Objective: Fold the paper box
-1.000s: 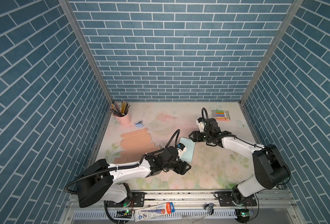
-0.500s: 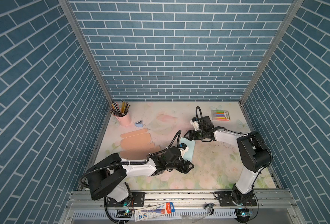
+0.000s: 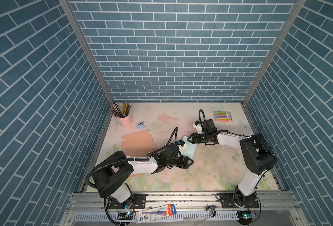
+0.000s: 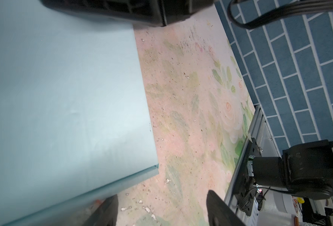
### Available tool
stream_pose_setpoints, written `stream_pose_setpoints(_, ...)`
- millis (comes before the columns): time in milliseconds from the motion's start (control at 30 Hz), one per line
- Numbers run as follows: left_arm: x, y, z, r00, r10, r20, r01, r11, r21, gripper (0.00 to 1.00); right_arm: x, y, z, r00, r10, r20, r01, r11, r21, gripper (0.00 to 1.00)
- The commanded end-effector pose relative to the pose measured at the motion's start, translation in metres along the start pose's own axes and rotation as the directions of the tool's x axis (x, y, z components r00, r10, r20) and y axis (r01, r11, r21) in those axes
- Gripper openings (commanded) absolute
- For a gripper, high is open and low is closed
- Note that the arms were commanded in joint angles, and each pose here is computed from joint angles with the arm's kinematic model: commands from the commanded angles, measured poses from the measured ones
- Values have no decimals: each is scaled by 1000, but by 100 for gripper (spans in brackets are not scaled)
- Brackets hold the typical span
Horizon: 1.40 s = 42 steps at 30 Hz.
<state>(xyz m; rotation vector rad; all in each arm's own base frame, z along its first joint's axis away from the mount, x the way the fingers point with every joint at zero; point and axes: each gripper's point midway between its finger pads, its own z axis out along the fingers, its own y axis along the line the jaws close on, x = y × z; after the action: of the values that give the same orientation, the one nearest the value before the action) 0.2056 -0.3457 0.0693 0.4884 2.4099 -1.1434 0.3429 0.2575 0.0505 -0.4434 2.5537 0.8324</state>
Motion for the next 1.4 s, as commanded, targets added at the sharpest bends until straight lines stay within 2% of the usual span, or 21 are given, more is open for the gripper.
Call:
stream_pose_setpoints(0,-23,0,0,999,13,44,-14,1000,16,72,4,4,-10,1000,-29,12,29,1000,-8,66)
stream_pose_setpoints(200,-43,14,0,998,11,66,-11,1000,3,72,15,4,-16,1000,-12,16,12,1000,-7,67)
stream_pose_setpoints(367,-57,27,-3,997,4,82,-3,1000,-10,71,22,-4,-23,1000,-8,18,7,999,43,66)
stream_pose_setpoints(633,-84,42,0,995,18,96,-14,999,-40,71,18,-2,-25,1000,-7,30,6,999,39,66)
stream_pose_setpoints(1033,-136,66,8,988,7,154,2,998,-61,71,-7,-3,-9,999,-13,32,13,1000,29,66)
stream_pose_setpoints(1367,-179,87,23,982,0,188,11,998,-55,71,-52,-13,3,997,-6,74,5,1000,10,66)
